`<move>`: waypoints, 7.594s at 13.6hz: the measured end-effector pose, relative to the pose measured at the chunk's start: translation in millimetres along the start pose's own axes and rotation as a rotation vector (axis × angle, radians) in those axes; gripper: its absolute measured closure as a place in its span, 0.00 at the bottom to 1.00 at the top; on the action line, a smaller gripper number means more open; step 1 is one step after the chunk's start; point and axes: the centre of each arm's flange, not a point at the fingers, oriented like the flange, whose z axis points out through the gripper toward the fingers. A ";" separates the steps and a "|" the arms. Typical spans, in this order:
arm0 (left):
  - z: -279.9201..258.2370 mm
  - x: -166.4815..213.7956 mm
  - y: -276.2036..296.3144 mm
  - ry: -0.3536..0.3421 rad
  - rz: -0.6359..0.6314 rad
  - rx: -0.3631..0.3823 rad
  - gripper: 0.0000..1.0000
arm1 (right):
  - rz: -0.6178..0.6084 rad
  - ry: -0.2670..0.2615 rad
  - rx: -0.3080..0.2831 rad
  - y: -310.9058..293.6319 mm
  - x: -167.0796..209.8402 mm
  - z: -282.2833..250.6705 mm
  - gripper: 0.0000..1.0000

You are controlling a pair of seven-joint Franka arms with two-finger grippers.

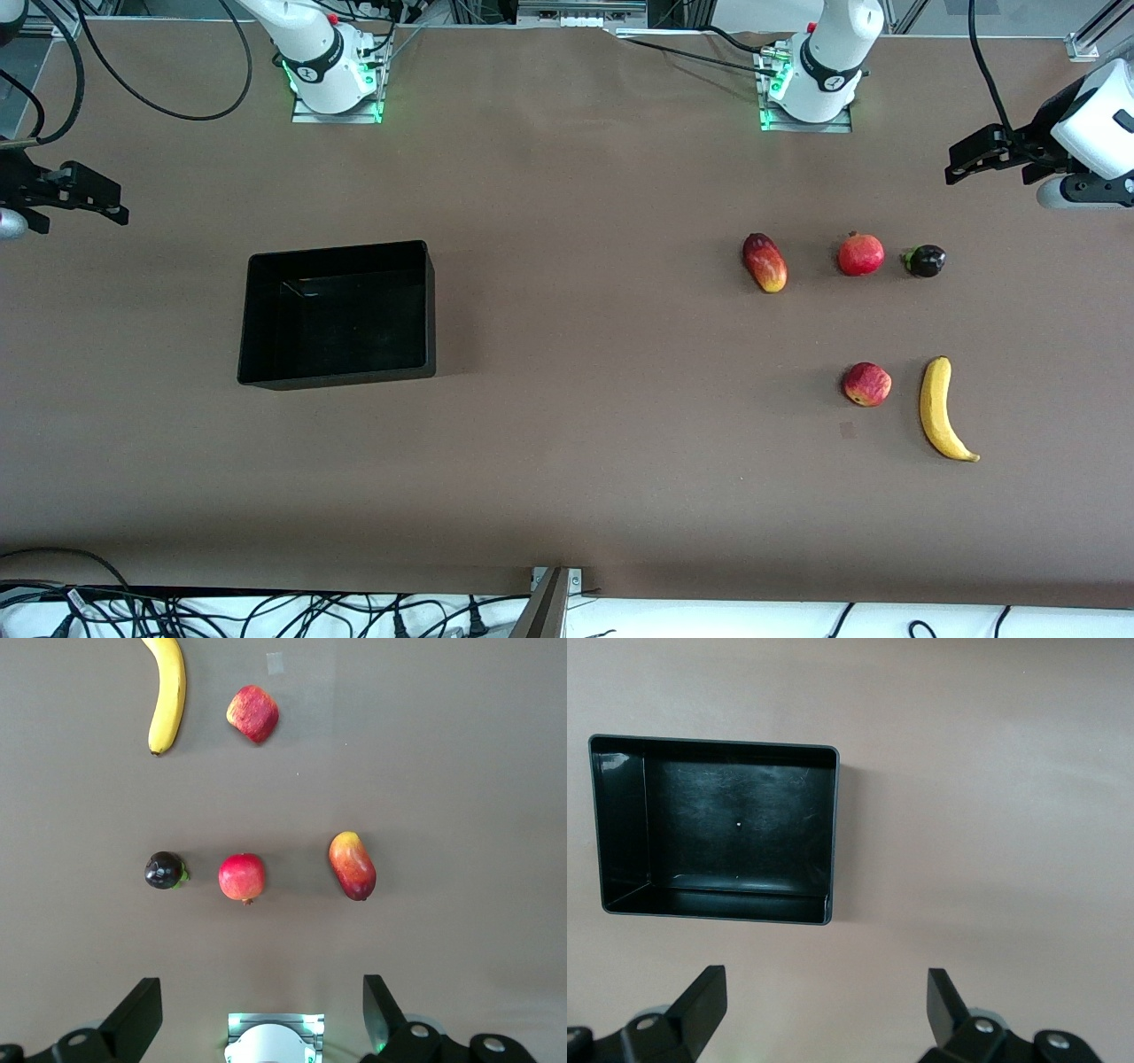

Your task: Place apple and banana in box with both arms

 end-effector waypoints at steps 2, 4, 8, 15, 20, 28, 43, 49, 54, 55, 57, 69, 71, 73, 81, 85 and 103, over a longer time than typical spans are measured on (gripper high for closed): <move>0.0 0.0 0.0 0.000 0.000 0.000 0.00 | 0.000 0.000 0.000 0.0 0.0 0.0 0.00; 0.0 0.0 0.0 0.000 0.000 0.000 0.00 | 0.000 0.000 0.000 0.0 0.0 0.0 0.00; 1.5 1.7 -0.1 0.000 -0.001 0.000 0.00 | 0.000 -0.001 0.000 0.0 0.0 0.3 0.00; 4.2 5.4 -0.3 0.001 -0.002 0.001 0.00 | 0.000 -0.095 0.020 -0.5 0.4 21.9 0.00; 8.3 9.9 -2.4 -0.001 -0.006 0.001 0.00 | 0.006 -0.146 0.031 1.9 -1.4 32.3 0.00; 21.0 26.3 -3.3 0.008 -0.009 0.001 0.00 | 0.032 -0.268 0.047 22.0 29.9 134.1 0.00; 249.9 204.8 -35.8 0.178 -0.069 0.027 0.00 | 0.062 0.003 -0.007 -6.5 -7.9 361.8 0.16; 353.6 215.0 -38.1 0.162 -0.067 0.038 0.00 | 0.052 -0.015 0.000 -14.1 -9.8 373.1 0.85; 383.2 203.3 -39.0 0.173 -0.067 0.038 0.00 | 0.071 -0.006 0.011 -31.6 4.6 360.3 0.97; 391.8 200.1 -39.0 0.179 -0.067 0.038 0.00 | 0.102 -0.026 0.018 -40.3 12.3 352.1 0.97; 405.0 196.9 -38.2 0.181 -0.064 0.039 0.00 | 0.169 -0.086 0.030 -65.1 36.9 318.4 0.97; 416.0 198.0 -36.8 0.187 -0.059 0.039 0.18 | 0.350 -0.023 0.101 -480.7 83.5 261.8 0.97; 415.8 198.0 -36.9 0.188 -0.058 0.039 0.18 | 0.324 0.010 0.130 -529.1 73.2 285.8 0.97; 413.6 198.5 -36.8 0.187 -0.048 0.040 0.18 | 0.290 0.046 0.161 -558.9 64.2 310.6 0.97; 278.9 180.2 -15.7 0.034 -0.047 0.033 0.18 | 0.248 0.091 0.196 -576.0 67.2 335.4 0.59; 229.4 168.7 55.7 0.006 -0.170 -0.003 0.18 | 0.227 0.093 0.163 -538.2 89.8 276.3 0.18; 339.0 111.5 334.1 -0.001 -0.481 -0.057 0.18 | 0.023 -0.037 -0.021 -5.8 72.1 29.5 0.00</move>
